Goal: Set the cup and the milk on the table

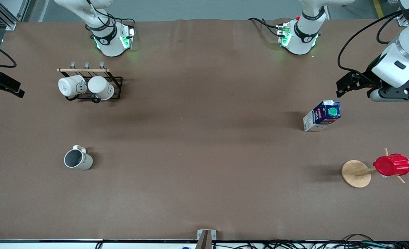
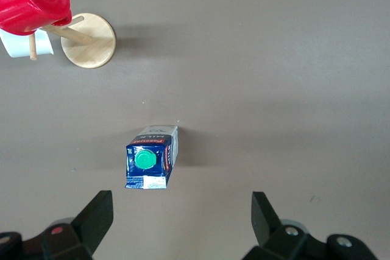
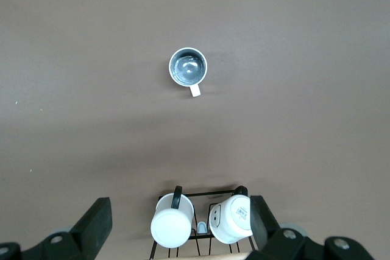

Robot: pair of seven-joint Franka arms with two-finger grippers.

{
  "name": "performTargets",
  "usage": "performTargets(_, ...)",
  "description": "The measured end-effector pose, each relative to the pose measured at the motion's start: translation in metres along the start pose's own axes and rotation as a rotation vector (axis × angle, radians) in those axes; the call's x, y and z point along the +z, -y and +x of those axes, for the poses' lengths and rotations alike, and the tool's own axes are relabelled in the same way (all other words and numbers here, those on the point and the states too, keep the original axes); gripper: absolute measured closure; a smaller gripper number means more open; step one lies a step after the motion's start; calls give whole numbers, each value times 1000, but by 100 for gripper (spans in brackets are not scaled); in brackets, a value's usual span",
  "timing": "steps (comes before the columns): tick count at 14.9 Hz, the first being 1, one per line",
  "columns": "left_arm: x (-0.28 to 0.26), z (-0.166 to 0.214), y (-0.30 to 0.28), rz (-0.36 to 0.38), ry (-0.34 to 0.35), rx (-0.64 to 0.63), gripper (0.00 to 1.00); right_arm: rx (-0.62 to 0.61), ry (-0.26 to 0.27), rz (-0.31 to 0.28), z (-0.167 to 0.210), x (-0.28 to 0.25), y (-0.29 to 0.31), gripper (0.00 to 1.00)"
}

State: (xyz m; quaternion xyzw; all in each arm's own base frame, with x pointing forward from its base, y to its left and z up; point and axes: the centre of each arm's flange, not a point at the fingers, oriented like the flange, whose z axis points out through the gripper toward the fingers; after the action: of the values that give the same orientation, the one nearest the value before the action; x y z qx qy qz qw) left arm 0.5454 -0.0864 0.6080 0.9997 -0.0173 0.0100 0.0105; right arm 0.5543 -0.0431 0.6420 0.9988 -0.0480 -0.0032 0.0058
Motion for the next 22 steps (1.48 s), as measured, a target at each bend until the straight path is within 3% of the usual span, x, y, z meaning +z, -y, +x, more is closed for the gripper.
performTargets(14, 9, 4, 13, 1, 16, -30, 0, 12, 0, 7, 0, 0, -9, 0)
performTargets(22, 119, 12, 53, 5, 49, -87, 0, 1, 2, 7, 0, 0, -10, 0)
